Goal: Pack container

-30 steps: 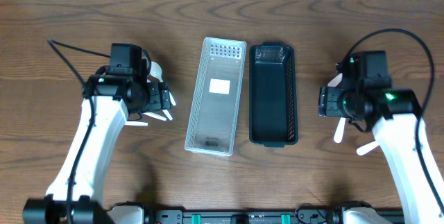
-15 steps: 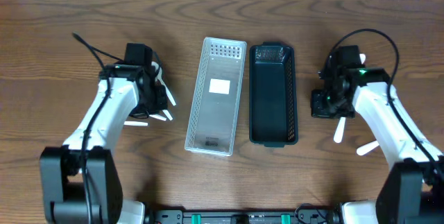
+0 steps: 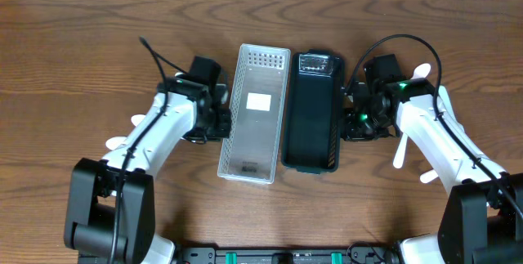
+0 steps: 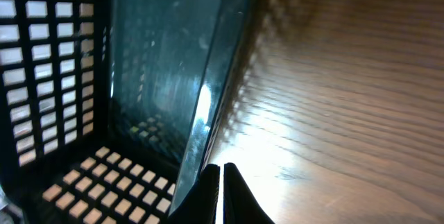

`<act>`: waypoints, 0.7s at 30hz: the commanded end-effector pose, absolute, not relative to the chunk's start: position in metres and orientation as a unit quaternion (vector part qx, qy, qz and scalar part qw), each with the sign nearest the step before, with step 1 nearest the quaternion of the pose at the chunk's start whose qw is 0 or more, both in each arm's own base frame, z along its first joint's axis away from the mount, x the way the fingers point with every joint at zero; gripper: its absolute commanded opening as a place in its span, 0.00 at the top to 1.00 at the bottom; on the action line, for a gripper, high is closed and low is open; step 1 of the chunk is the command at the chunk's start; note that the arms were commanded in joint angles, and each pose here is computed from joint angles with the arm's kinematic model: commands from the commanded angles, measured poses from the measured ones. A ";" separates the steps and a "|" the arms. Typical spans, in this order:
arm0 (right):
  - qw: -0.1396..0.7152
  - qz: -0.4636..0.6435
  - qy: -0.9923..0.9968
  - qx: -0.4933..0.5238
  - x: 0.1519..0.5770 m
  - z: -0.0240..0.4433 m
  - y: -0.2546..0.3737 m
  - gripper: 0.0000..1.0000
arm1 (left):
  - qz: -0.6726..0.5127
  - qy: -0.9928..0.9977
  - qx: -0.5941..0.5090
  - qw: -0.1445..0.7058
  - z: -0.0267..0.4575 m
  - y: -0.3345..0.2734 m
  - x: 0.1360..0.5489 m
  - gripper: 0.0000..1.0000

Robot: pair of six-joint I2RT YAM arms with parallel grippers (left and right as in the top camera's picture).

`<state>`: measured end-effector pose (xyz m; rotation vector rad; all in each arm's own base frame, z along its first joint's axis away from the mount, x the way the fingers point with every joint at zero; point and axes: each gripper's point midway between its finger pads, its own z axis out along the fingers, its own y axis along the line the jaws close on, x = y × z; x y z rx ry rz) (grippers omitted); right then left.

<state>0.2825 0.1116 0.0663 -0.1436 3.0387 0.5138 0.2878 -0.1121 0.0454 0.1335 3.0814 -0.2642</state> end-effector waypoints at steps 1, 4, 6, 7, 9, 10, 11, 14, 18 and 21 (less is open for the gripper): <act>0.034 0.190 0.979 -0.066 0.285 0.073 0.122 0.93 | -0.112 0.992 0.054 0.019 0.049 -0.131 0.285 0.94; 0.034 0.189 0.979 -0.066 0.285 0.072 0.122 0.93 | -0.114 0.991 0.060 0.018 0.049 -0.134 0.283 0.94; 0.034 0.189 0.979 -0.066 0.285 0.072 0.122 0.92 | -0.127 0.990 0.060 0.014 0.050 -0.138 0.281 0.94; 0.035 0.187 0.980 -0.066 0.286 0.072 0.121 0.92 | -0.135 0.989 0.060 0.012 0.051 -0.141 0.281 0.94; 0.036 0.176 0.981 -0.065 0.286 0.071 0.118 0.91 | -0.135 0.989 0.060 0.012 0.051 -0.141 0.281 0.94; 0.037 0.166 0.983 -0.064 0.287 0.070 0.114 0.91 | -0.135 0.989 0.060 0.013 0.051 -0.141 0.281 0.94; 0.038 0.152 0.986 -0.063 0.287 0.068 0.110 0.90 | -0.134 0.989 0.060 0.014 0.051 -0.141 0.282 0.94; 0.039 0.095 0.994 -0.040 0.289 0.063 0.090 0.87 | -0.116 0.991 0.060 0.024 0.050 -0.135 0.286 0.94; 0.059 0.008 0.998 0.011 0.300 0.066 0.056 0.84 | -0.105 0.992 0.058 0.045 0.055 -0.131 0.297 0.77; 0.075 -0.016 0.997 0.024 0.311 0.083 0.042 0.79 | -0.109 0.991 0.051 0.064 0.066 -0.128 0.308 0.65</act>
